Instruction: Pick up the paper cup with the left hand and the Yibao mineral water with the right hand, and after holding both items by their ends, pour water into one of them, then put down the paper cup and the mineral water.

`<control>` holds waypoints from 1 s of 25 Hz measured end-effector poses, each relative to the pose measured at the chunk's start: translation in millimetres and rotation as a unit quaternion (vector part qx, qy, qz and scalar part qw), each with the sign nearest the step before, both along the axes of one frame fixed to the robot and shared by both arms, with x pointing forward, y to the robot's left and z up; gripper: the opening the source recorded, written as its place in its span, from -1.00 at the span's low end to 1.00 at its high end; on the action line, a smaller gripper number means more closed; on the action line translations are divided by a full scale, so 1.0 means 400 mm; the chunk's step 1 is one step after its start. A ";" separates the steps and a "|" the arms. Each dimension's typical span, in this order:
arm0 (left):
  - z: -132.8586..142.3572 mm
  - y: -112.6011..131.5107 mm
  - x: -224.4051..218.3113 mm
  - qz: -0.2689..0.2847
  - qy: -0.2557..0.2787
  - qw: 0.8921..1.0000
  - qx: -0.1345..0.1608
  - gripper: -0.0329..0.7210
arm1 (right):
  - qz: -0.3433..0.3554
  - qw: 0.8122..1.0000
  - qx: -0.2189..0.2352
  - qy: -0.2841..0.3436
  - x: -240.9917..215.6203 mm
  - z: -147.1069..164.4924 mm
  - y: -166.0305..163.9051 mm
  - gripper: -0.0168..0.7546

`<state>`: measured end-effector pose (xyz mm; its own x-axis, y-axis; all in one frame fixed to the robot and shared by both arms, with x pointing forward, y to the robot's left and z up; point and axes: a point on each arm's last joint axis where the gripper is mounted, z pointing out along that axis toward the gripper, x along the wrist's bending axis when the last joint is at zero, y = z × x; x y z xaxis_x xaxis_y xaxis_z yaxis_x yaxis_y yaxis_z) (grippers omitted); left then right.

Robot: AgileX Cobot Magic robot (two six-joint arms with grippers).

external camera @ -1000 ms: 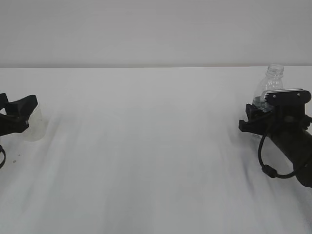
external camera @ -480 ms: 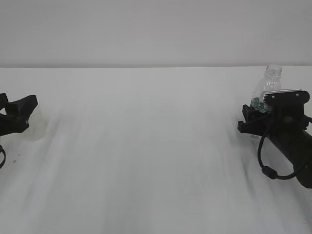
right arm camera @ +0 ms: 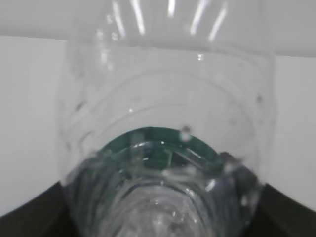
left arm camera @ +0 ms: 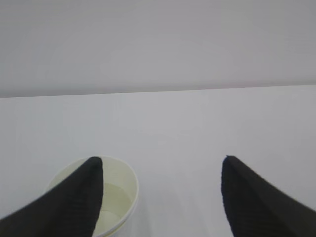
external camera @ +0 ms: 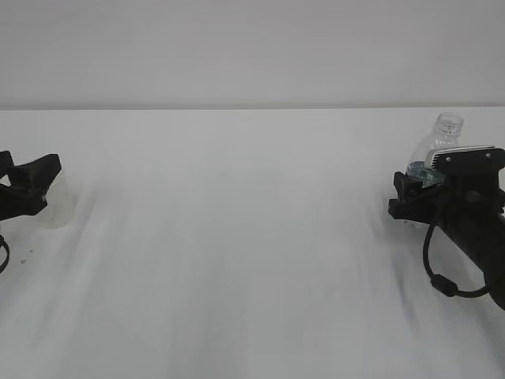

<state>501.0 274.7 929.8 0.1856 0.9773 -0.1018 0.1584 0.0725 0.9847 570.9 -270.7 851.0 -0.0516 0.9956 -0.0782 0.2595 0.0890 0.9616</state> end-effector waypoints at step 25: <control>-0.001 -0.004 -0.001 -0.009 0.002 1.000 0.004 0.44 | 0.035 0.999 0.003 0.006 -0.030 0.013 0.013 0.43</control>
<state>500.6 273.1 929.4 0.2034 0.9744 -0.0954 0.1637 0.0622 0.9845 558.9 -265.6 856.1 -0.1227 0.9898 -0.0721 0.2645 0.1026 0.9589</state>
